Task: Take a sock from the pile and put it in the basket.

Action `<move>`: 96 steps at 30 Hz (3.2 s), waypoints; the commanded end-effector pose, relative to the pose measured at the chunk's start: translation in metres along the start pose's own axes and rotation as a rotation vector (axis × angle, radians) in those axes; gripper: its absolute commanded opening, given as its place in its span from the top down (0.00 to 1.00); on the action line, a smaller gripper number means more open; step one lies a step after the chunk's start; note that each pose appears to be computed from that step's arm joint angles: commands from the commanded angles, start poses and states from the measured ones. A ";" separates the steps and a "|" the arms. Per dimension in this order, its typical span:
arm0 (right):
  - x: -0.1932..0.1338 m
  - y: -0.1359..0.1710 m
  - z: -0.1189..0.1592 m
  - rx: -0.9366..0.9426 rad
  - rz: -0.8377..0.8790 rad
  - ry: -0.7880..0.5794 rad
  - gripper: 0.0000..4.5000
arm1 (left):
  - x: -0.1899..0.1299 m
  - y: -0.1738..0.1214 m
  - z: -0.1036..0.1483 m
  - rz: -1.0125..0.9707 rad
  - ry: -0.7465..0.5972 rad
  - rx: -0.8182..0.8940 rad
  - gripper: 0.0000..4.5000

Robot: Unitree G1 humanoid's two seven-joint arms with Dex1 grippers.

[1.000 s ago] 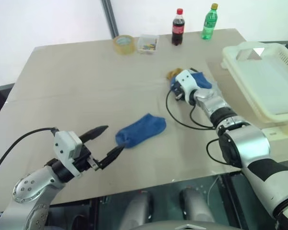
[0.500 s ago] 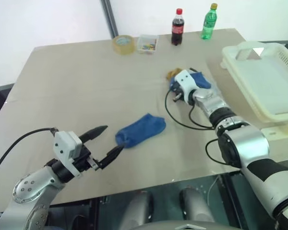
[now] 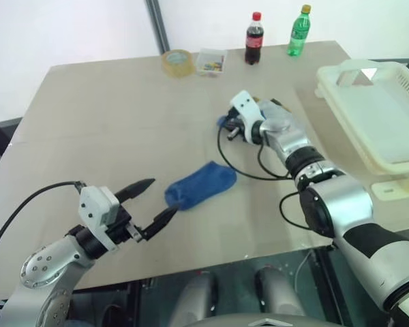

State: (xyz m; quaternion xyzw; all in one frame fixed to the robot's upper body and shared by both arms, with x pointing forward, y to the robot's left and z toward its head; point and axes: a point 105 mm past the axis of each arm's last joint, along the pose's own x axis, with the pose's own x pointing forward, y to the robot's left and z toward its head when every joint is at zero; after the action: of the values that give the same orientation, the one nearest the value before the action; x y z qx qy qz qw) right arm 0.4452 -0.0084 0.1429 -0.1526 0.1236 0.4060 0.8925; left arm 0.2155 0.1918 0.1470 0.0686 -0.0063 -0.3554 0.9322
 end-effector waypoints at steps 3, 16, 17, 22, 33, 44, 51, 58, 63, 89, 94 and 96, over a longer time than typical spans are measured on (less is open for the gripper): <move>0.009 0.031 0.018 -0.048 0.136 -0.036 0.99 | 0.002 -0.003 0.007 -0.008 -0.018 0.029 0.00; 0.025 0.158 0.037 -0.021 0.449 -0.104 0.94 | 0.001 -0.003 0.006 -0.003 -0.018 0.027 0.00; 0.024 0.161 0.038 -0.019 0.452 -0.107 0.87 | 0.001 -0.003 0.006 -0.001 -0.019 0.026 0.00; 0.019 0.146 0.051 0.006 0.384 -0.169 0.39 | 0.000 0.000 0.004 0.020 -0.011 0.011 0.00; -0.022 0.054 0.023 0.134 0.157 -0.112 0.39 | 0.033 0.066 -0.012 0.263 0.110 -0.012 0.00; -0.043 0.024 -0.020 0.451 0.023 0.027 0.39 | 0.102 0.098 -0.034 0.229 0.235 -0.210 0.00; -0.036 0.033 -0.013 0.562 0.046 -0.006 0.39 | 0.113 0.106 -0.050 0.239 0.337 -0.203 0.00; -0.028 0.047 -0.010 0.585 0.094 -0.012 0.57 | 0.115 0.102 -0.052 0.226 0.341 -0.225 0.00; -0.026 0.046 -0.009 0.574 0.094 -0.020 0.97 | 0.109 0.105 -0.058 0.271 0.359 -0.269 0.00; -0.037 0.042 0.000 0.484 0.078 -0.051 1.00 | 0.096 0.107 -0.034 0.315 0.252 -0.410 0.99; -0.062 0.053 0.023 0.445 0.118 -0.099 1.00 | 0.077 0.093 0.002 0.251 0.108 -0.420 0.99; -0.073 0.059 0.031 0.440 0.133 -0.113 1.00 | 0.066 0.081 0.011 0.225 0.076 -0.425 0.99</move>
State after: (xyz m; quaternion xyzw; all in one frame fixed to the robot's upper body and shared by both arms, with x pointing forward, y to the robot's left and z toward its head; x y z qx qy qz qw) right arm 0.3682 -0.0120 0.1671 0.0745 0.1932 0.4187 0.8842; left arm 0.3333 0.2074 0.1469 -0.1192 0.1272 -0.2234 0.9590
